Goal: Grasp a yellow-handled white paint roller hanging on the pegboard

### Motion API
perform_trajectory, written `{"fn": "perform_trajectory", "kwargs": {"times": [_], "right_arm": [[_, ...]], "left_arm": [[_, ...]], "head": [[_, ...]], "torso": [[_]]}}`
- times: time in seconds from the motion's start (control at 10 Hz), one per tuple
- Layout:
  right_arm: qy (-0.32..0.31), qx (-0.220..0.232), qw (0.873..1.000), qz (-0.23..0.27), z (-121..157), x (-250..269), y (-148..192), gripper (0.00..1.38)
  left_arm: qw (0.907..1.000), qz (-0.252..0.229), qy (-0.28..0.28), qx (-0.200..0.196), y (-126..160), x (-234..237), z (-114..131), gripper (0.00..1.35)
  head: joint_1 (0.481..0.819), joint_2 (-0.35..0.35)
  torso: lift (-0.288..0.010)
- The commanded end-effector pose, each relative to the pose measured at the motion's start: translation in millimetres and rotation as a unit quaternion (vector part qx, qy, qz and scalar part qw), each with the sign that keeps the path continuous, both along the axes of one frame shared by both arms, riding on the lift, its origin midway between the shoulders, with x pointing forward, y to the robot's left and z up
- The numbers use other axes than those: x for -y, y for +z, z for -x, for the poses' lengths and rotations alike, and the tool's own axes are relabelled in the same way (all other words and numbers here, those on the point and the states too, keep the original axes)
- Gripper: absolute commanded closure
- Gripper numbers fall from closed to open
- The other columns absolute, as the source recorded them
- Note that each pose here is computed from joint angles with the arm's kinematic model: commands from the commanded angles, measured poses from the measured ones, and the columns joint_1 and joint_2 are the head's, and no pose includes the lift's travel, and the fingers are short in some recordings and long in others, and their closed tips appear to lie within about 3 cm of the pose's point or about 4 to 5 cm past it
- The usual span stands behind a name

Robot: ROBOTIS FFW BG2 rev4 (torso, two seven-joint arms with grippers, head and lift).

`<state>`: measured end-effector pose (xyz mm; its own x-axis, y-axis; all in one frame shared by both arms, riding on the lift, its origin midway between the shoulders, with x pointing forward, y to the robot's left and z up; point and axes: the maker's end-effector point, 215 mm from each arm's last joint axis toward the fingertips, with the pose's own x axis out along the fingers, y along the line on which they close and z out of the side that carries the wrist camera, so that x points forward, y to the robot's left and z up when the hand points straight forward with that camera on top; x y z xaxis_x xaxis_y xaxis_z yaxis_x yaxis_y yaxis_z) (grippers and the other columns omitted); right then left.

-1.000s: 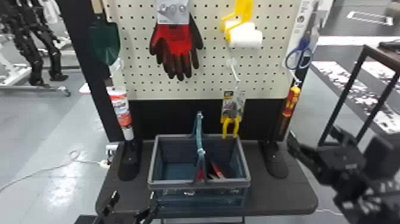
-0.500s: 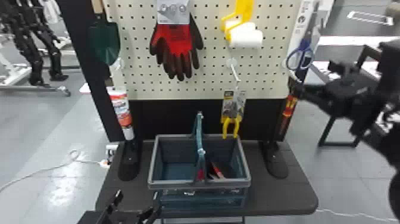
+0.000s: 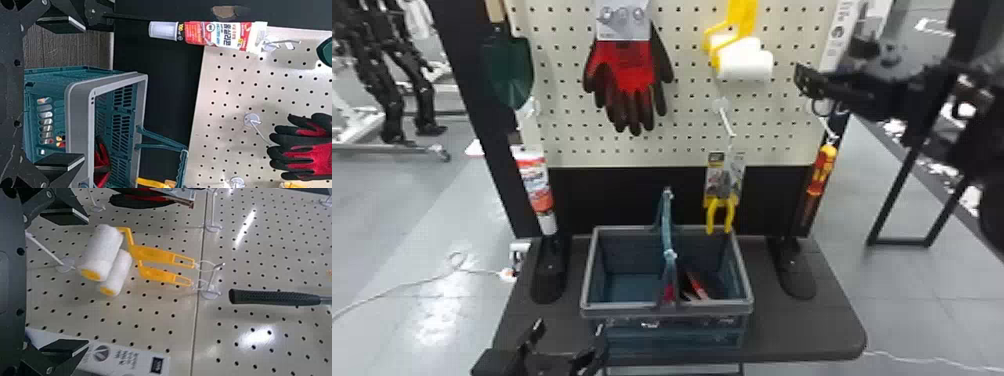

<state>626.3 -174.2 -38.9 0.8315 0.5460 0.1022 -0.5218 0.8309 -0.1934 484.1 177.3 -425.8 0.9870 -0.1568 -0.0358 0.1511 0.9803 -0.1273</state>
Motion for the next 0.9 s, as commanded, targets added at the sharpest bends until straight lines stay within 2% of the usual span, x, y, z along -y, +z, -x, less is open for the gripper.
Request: {"fn": "perform_trajectory", "kwargs": {"times": [0.0, 0.2, 0.3, 0.6, 0.8], "right_arm": [[0.037, 0.003, 0.999, 0.010, -6, -27, 21, 0.19], [0.119, -0.028, 0.992, -0.017, -11, -79, 22, 0.19], [0.152, -0.035, 0.988, -0.014, -13, -103, 23, 0.19], [0.162, -0.034, 0.986, 0.035, -22, -104, 32, 0.19], [0.177, -0.058, 0.981, 0.058, -29, -110, 16, 0.19]], "left_arm": [[1.0000, -0.001, -0.002, -0.003, -1, 1, -1, 0.15], [1.0000, -0.002, -0.005, -0.006, -3, 4, -2, 0.15], [1.0000, -0.002, -0.008, -0.004, -1, 6, -4, 0.15], [0.9998, 0.000, -0.018, -0.005, -4, 14, -7, 0.15], [0.9998, 0.005, -0.015, -0.009, -9, 15, -6, 0.15]], "head": [[0.549, 0.000], [0.549, 0.000], [0.549, 0.000], [0.549, 0.000], [0.549, 0.000]], "torso": [[-0.100], [-0.100], [-0.100], [-0.100], [-0.100]]}}
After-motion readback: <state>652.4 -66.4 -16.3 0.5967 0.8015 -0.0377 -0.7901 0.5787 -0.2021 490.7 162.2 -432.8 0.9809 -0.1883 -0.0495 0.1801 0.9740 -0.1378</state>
